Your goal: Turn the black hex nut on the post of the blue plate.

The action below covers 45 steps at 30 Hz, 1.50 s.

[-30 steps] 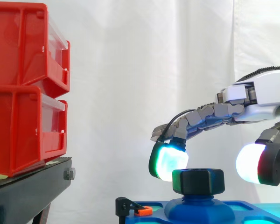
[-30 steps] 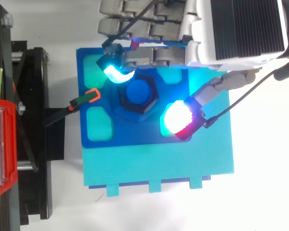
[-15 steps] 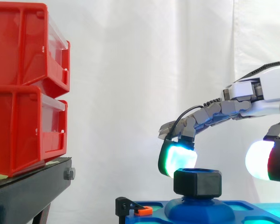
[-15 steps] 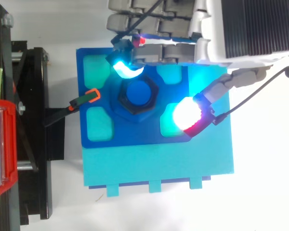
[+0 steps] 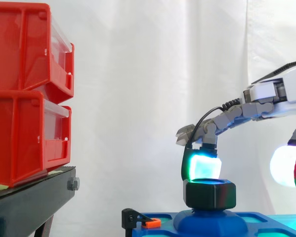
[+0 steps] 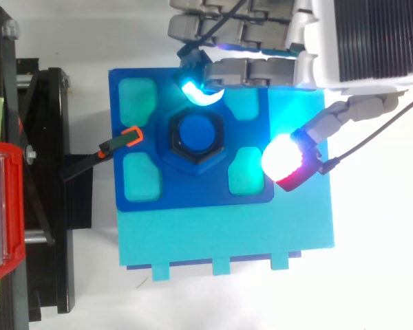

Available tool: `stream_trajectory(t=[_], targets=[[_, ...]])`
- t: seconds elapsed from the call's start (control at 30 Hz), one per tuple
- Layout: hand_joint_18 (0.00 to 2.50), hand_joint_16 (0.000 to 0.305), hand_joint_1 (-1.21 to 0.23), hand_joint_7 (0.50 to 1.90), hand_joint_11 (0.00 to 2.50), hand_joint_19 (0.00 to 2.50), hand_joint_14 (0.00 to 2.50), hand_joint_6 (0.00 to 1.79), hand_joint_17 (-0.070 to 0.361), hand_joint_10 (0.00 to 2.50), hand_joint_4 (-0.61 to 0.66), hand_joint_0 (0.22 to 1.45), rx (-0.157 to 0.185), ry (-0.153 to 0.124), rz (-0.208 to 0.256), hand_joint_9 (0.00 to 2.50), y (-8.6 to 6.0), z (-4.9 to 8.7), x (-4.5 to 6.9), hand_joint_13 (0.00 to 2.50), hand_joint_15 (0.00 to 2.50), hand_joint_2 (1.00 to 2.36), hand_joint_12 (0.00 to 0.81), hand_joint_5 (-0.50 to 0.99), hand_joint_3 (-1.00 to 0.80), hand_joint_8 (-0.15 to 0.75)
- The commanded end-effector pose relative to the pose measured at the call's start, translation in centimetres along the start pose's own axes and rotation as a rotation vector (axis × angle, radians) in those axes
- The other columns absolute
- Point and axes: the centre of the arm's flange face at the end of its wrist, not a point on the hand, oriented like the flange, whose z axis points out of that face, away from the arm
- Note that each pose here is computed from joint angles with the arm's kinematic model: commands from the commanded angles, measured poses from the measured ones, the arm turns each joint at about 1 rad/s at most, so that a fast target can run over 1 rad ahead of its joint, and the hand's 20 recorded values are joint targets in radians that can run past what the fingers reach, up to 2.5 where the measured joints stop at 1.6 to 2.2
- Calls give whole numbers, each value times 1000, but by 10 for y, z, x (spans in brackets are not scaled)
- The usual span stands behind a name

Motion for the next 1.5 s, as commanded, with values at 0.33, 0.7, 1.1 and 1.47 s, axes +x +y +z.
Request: stream_trajectory(t=[0.33,0.7,1.1,1.47], targets=[[204,53,-441,921,111,218,0,502,119,2,301,382,10,22,-31,193,1,-12,-13,126,19,1000,353,-207,-500,203],[198,52,-449,927,126,218,0,502,116,2,298,390,7,59,-27,193,3,-18,-12,126,17,1000,347,-206,-500,198],[201,51,-466,928,119,219,0,502,116,2,300,393,14,74,-25,192,6,-18,-11,125,17,1000,345,-204,-500,195],[189,49,-684,879,132,196,1,502,111,3,209,410,19,45,-29,175,7,-25,-29,118,14,1000,334,-251,-500,185]])
